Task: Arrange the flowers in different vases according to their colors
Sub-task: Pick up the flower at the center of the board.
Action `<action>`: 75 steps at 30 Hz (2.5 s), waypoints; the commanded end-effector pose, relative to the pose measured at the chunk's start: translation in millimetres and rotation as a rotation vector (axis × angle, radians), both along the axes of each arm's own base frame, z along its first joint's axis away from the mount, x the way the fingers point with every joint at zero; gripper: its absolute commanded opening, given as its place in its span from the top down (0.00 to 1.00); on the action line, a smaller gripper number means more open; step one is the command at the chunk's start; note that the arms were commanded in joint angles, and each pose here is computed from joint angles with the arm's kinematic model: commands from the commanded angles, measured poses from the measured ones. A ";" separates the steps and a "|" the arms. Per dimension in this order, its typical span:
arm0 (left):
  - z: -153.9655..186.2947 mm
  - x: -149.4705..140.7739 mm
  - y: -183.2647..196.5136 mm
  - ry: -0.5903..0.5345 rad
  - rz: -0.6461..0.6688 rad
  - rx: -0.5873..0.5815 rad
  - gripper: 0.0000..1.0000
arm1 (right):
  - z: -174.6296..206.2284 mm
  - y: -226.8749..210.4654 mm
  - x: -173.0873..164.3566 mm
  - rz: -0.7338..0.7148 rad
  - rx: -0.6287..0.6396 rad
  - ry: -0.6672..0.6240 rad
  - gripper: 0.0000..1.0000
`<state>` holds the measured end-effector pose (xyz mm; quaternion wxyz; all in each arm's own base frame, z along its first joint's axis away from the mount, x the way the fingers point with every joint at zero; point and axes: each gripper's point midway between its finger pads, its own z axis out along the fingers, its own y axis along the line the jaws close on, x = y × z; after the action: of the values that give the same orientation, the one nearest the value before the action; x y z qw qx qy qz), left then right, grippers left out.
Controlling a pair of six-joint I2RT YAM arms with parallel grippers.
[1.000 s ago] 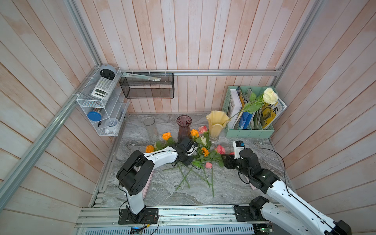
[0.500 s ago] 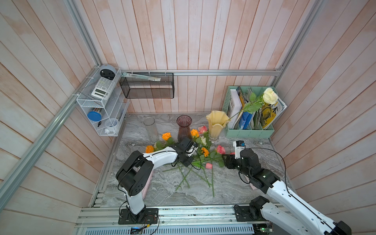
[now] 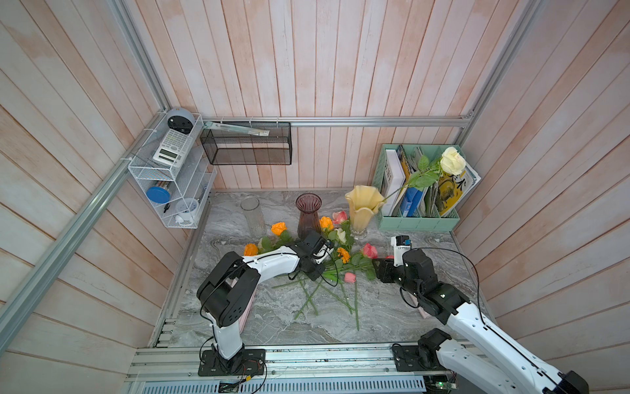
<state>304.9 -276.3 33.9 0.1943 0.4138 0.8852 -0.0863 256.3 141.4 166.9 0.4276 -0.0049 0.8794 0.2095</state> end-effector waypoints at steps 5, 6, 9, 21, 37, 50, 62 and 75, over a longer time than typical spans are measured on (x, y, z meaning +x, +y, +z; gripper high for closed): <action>-6.9 0.3 -3.9 0.016 -0.027 0.018 0.84 | -7.1 -4.2 -4.6 0.000 -0.011 0.013 0.47; -6.0 0.0 -3.8 0.015 -0.029 0.020 0.85 | -6.6 -4.9 -4.4 -0.003 -0.012 0.012 0.48; 2.6 -0.3 -3.6 -0.001 -0.027 0.014 0.86 | -6.4 -5.0 -4.5 -0.004 -0.009 0.010 0.47; 68.7 -4.3 0.0 -0.132 -0.016 -0.036 0.89 | -5.8 -4.4 -3.0 -0.010 0.000 0.007 0.47; 78.0 14.0 15.5 -0.298 0.081 -0.022 0.90 | -9.6 -2.4 -4.2 -0.005 0.019 0.014 0.48; 131.2 21.8 13.2 -0.561 0.132 -0.247 0.91 | -14.8 1.5 -1.6 0.000 0.029 0.026 0.48; 167.1 21.2 13.4 -0.694 0.139 -0.326 0.91 | -13.7 6.0 2.1 0.005 0.038 0.034 0.47; 193.4 28.9 28.4 -0.810 0.218 -0.342 0.90 | 0.5 36.0 -1.2 0.140 0.141 0.009 0.47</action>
<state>330.1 -250.8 209.2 0.5687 0.3000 0.7646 -0.0442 255.5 158.6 152.3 0.4027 -0.0121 0.8800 0.2515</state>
